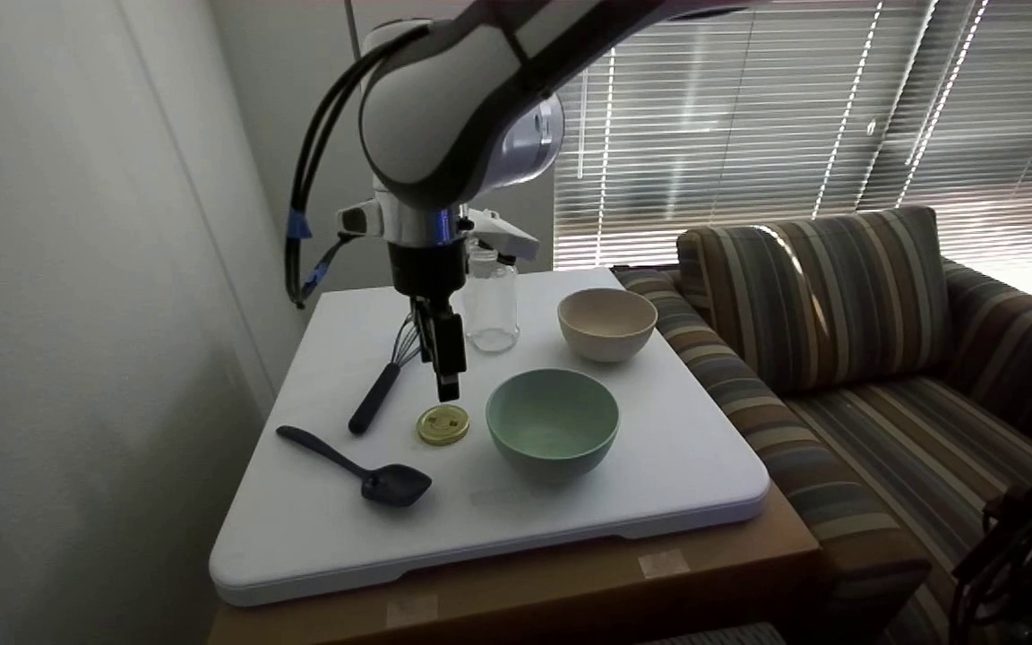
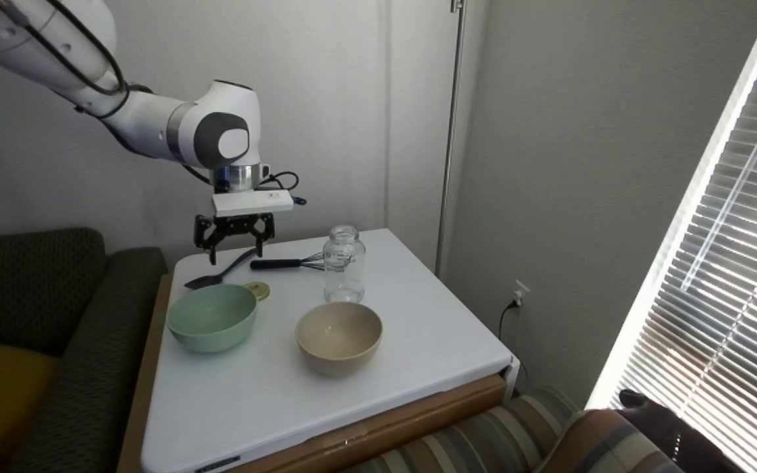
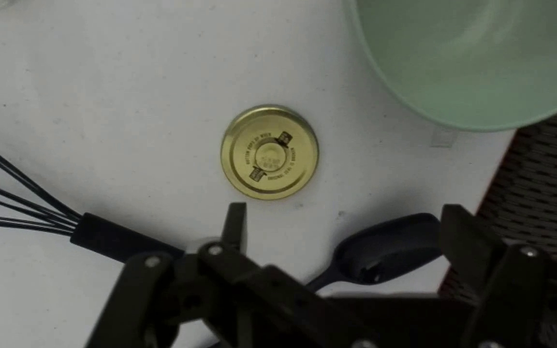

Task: Put the lid on top of the glass jar, put the black ladle inside the green bowl, take the ladle out of the bowl

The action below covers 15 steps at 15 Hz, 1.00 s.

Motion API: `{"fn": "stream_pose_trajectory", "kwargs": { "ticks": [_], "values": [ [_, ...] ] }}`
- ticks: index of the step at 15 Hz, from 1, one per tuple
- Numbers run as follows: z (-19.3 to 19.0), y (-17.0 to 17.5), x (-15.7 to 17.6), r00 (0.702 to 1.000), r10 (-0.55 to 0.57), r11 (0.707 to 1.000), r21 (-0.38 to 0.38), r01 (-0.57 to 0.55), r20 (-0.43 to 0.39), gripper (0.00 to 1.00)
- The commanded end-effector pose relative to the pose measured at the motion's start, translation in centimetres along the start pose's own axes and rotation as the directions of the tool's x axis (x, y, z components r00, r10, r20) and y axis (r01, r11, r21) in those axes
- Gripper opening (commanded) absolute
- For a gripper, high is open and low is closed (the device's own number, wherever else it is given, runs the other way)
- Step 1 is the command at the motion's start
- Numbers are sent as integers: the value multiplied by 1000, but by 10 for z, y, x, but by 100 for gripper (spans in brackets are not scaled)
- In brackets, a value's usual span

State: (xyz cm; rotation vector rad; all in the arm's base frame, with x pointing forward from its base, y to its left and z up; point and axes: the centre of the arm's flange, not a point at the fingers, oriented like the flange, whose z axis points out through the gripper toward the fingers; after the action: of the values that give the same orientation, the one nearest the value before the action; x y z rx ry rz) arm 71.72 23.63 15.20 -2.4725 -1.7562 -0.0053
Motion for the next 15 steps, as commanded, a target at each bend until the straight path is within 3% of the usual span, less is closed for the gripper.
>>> {"fn": "stream_pose_trajectory", "kwargs": {
  "ticks": [1,9,12,15],
  "values": [
    [24,34,3,999,-10,999,-47,8,-45,100],
    [76,43,-4,993,-58,982,-187,38,-100,100],
    [90,38,-10,999,-23,986,-165,15,-48,100],
    [82,38,-5,999,-4,986,-164,-5,-50,100]
  ]
}}
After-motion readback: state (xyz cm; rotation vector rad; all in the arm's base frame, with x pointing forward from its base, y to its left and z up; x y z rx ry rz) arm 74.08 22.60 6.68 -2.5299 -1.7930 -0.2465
